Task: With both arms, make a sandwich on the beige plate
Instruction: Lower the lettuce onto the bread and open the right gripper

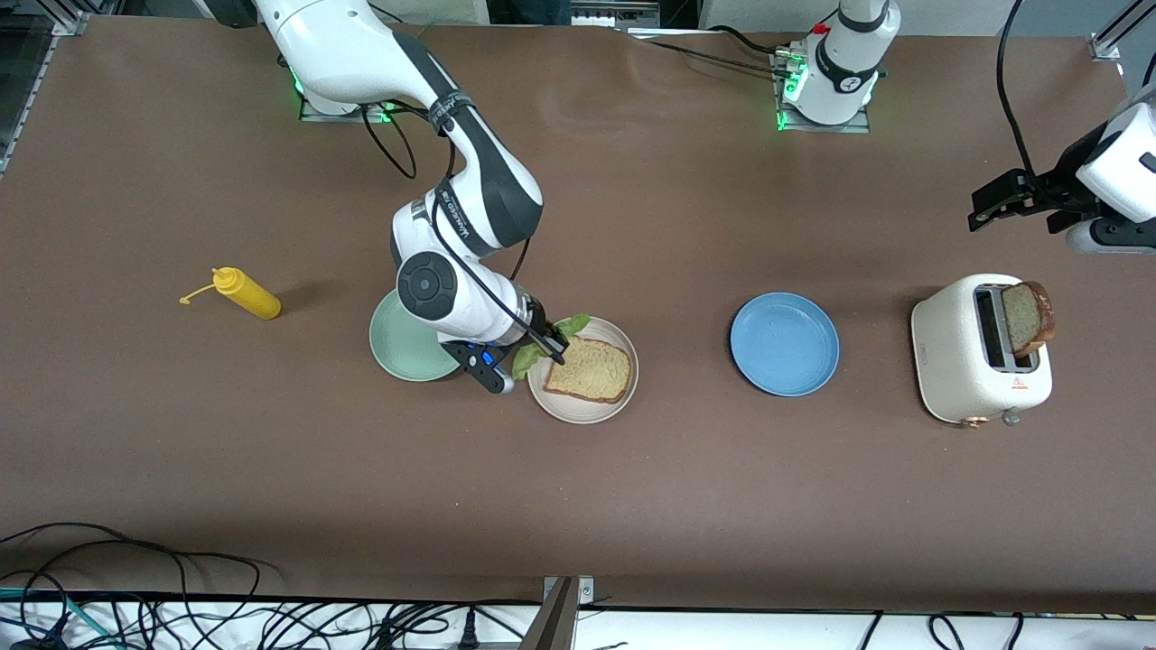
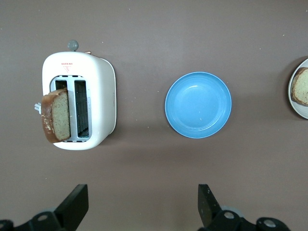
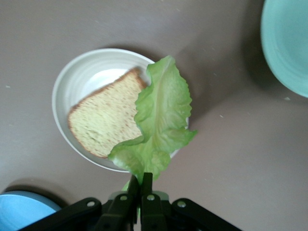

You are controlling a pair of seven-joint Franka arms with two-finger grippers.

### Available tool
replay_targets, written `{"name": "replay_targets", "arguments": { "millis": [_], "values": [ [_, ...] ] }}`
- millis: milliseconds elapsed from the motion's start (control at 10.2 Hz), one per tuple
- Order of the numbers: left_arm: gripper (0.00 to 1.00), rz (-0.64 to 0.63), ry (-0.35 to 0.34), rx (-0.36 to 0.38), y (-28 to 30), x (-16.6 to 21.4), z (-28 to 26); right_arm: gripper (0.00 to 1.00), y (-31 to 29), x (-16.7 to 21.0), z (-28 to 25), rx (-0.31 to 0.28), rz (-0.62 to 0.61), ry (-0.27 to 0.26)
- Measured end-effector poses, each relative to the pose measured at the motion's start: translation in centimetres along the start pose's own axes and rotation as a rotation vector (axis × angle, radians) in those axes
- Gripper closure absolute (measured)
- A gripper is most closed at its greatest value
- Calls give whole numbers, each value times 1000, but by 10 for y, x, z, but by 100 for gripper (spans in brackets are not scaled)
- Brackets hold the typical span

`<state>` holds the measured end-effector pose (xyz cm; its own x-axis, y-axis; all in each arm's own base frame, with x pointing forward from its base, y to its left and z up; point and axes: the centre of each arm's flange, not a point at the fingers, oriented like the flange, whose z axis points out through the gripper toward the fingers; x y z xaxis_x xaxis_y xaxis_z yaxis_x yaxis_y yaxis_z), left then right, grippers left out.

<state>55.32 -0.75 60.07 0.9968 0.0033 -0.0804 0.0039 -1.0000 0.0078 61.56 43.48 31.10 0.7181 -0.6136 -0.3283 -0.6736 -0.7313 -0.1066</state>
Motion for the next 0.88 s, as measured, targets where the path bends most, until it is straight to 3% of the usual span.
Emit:
{"name": "replay_targets", "arguments": {
  "millis": [294, 588, 883],
  "values": [
    [0, 0, 0, 0, 0, 0, 0, 96, -1, 0, 4, 2, 5, 1],
    [0, 0, -1, 0, 0, 0, 0, 96, -8, 7, 6, 70, -8, 40],
    [0, 0, -1, 0, 0, 0, 0, 96, -8, 16, 22, 84, -17, 56]
  ]
}}
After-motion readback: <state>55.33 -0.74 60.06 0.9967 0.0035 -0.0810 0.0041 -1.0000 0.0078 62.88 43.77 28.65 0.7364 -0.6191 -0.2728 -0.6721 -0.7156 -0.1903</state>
